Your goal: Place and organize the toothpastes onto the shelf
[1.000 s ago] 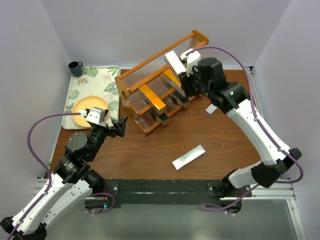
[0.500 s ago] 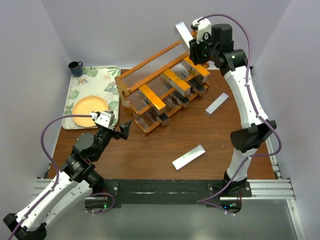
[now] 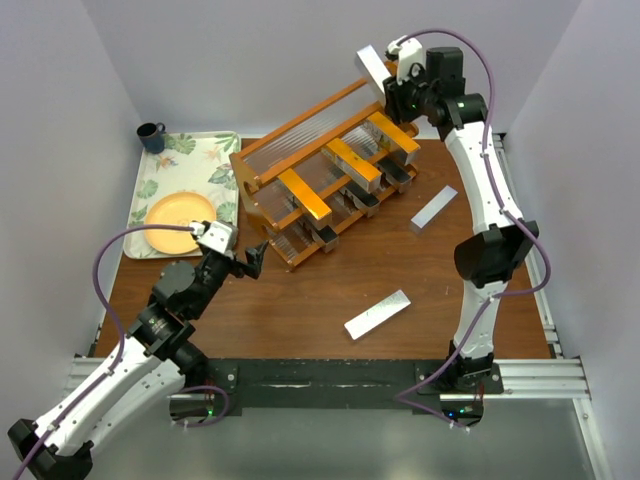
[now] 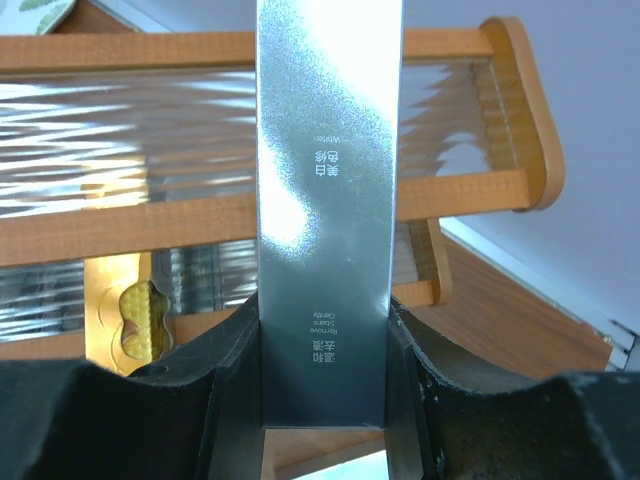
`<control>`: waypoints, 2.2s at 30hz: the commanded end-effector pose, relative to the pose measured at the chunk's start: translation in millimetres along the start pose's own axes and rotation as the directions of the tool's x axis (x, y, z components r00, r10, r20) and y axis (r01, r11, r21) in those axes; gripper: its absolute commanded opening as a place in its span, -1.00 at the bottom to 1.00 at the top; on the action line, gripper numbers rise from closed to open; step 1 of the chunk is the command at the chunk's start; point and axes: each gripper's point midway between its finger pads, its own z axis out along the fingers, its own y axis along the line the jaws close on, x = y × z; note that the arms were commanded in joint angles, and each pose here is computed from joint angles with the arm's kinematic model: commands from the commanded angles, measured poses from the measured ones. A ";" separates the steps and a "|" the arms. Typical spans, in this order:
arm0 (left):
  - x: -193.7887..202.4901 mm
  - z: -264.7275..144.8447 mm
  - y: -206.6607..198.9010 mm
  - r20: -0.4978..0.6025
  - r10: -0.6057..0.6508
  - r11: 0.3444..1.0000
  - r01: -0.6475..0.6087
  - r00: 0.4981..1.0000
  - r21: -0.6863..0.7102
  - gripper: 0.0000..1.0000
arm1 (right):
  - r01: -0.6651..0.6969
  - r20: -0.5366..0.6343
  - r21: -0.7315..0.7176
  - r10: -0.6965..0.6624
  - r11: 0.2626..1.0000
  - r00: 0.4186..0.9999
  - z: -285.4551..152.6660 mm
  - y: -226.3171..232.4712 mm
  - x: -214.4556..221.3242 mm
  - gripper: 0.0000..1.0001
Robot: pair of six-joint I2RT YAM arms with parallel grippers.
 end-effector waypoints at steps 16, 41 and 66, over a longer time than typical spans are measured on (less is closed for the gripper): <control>-8.5 0.7 0.2 0.045 0.018 1.000 -0.019 0.999 0.010 0.86 | 0.077 0.203 0.008 -0.077 0.997 0.976 11.3 -5.7 -51.1 -0.18; -8.6 0.4 -1.8 0.045 0.020 1.000 -0.021 0.999 0.022 0.86 | 0.084 0.178 0.035 -0.089 0.996 0.980 21.6 -13.8 -40.6 0.16; -7.9 1.2 -4.3 0.042 0.025 0.999 -0.027 0.999 0.036 0.86 | 0.055 0.247 -0.016 -0.049 0.998 0.968 -25.3 -8.9 -52.5 0.66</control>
